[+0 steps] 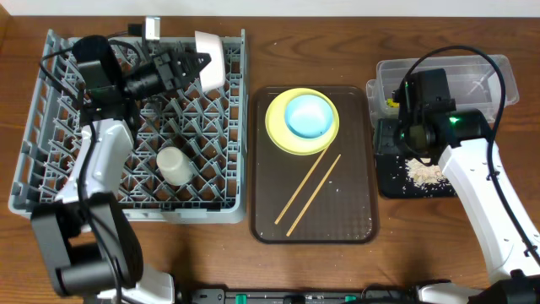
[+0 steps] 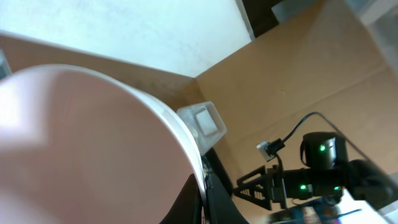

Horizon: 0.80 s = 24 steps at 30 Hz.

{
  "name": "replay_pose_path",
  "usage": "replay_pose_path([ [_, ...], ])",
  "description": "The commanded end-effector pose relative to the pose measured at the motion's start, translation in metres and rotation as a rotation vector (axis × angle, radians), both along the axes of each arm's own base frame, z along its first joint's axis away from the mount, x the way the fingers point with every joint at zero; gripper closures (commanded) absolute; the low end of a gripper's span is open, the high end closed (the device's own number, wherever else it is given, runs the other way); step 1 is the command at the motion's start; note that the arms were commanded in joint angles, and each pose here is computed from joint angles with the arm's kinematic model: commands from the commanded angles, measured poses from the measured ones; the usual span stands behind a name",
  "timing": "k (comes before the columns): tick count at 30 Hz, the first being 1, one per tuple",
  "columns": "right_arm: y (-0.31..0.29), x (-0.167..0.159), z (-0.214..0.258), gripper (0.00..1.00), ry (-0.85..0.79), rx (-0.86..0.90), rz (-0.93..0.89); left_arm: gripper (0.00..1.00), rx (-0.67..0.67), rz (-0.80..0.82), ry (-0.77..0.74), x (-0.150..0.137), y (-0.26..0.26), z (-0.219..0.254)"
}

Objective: Sort waste into correct bins and load items into the dishwasher rack
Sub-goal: 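Carry the pink bowl into the dish rack and release it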

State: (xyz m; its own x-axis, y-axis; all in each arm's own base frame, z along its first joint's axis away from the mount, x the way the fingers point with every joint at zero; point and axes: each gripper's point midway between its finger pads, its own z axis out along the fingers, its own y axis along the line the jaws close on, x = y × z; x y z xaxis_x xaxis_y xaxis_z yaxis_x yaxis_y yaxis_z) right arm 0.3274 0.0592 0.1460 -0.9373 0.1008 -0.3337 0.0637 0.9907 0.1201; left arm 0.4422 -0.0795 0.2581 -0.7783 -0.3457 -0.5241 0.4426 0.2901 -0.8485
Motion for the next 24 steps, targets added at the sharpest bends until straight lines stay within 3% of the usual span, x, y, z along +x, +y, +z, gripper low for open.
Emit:
replay_pose_path([
  [1, -0.003, 0.003, 0.010, 0.36, -0.032, -0.002, -0.010, 0.94, -0.076, -0.067, 0.121, -0.002, 0.000, -0.012],
  [19, -0.003, 0.000, 0.009, 0.36, -0.020, -0.004, -0.010, 0.93, -0.105, 0.073, 0.302, 0.030, 0.038, -0.093],
  [24, -0.003, -0.001, 0.009, 0.36, -0.016, -0.004, -0.010, 0.85, -0.112, 0.104, 0.334, 0.033, 0.049, -0.108],
])
